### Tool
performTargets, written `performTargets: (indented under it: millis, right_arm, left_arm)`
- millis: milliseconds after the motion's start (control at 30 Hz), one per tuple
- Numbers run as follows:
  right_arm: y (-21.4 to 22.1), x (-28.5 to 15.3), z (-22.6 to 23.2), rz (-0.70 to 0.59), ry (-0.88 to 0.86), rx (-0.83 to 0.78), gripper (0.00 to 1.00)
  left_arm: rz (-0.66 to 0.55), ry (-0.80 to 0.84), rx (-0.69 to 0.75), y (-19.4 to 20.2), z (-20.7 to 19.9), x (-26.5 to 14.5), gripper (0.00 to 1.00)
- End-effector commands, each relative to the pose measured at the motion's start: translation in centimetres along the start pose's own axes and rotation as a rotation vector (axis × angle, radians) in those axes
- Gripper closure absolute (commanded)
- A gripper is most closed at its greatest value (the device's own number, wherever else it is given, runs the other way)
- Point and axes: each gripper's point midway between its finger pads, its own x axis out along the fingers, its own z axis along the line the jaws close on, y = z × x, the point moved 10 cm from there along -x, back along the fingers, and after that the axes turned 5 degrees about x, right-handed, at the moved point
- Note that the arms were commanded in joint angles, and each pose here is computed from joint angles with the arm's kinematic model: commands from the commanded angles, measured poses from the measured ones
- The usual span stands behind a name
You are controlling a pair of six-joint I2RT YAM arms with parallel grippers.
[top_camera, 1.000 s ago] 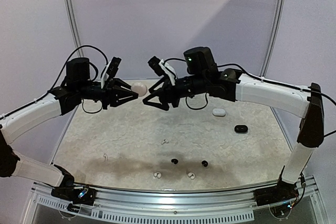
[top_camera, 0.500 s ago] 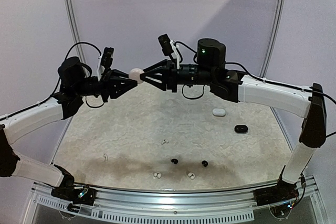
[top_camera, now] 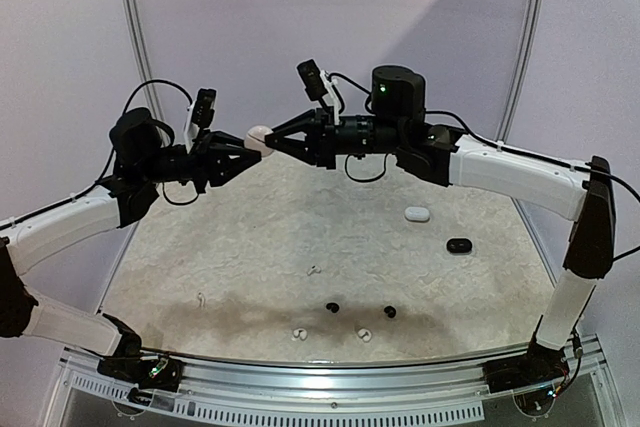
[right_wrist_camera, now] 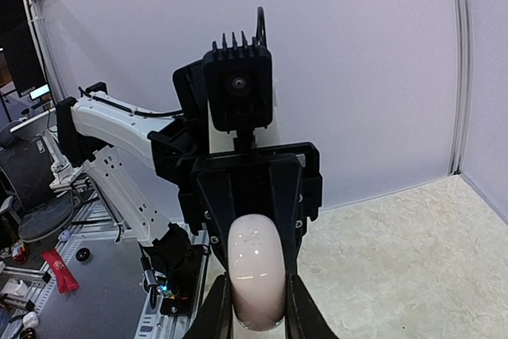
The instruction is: Insert the wireless bluetooth earbuds into the charging case
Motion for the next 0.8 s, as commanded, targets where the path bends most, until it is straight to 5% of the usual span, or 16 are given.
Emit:
performTargets:
  millis: [0, 67, 167, 367, 767]
  right_arm:
    - [1.2, 0.8, -0.6, 0.093, 0.031, 0.032, 1.0]
    - [1.2, 0.4, -0.5, 0.127, 0.071, 0.019, 1.0]
    - [0.9, -0.5, -0.2, 0.187, 0.145, -0.025, 1.0]
    - [0.5, -1.3, 0.6, 0.258, 0.205, -0.118, 1.0]
    - [0.8, -0.6, 1.0, 0.273, 0.159, -0.153, 1.0]
  left_arm:
    - [0.011, -0.005, 0.019, 0.0, 0.0, 0.3, 0.78]
    - [0.053, 0.011, 0.035, 0.3, 0.0, 0.1, 0.36]
    - [0.204, 0.024, 0.078, 1.5, -0.3, -0.3, 0.19]
    - [0.318, 0.077, 0.255, 1.4, -1.3, -0.9, 0.21]
    - [0.277, 0.104, 0.173, 2.1, -1.2, 0.5, 0.52]
